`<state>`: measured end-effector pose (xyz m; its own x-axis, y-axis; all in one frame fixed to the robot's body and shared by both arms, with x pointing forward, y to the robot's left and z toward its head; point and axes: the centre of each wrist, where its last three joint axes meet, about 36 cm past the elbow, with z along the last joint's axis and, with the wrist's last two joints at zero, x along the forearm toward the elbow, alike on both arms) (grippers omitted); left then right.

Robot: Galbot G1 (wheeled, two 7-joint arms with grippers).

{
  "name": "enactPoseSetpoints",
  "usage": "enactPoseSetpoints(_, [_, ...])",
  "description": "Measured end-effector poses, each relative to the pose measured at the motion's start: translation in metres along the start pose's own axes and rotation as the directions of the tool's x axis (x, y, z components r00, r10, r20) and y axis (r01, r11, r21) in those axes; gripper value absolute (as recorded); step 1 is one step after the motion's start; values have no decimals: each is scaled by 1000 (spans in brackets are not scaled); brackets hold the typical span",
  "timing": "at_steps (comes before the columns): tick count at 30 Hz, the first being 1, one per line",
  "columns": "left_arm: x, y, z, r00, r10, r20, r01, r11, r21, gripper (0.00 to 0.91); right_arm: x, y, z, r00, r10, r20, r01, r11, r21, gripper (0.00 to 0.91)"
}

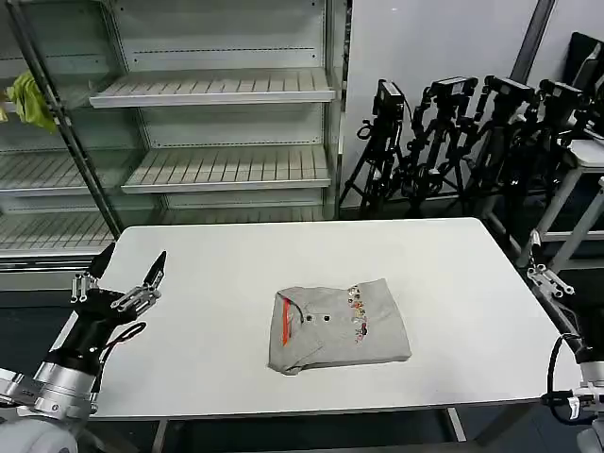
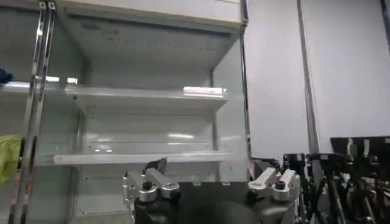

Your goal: Fold and organize the clothes.

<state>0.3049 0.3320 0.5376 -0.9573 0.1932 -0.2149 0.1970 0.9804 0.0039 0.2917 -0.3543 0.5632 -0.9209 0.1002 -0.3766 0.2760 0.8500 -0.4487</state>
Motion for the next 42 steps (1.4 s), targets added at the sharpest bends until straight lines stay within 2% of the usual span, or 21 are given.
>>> enactPoseSetpoints(28, [4, -2, 1, 1000, -6, 2, 6, 1000, -13, 907, 0, 7, 13, 999, 31, 19, -32, 999, 5, 907])
enactPoseSetpoints(42, [3, -1, 0, 1000, -6, 7, 6, 1000, -19, 907, -1, 14, 17, 998, 34, 47, -36, 998, 54, 907])
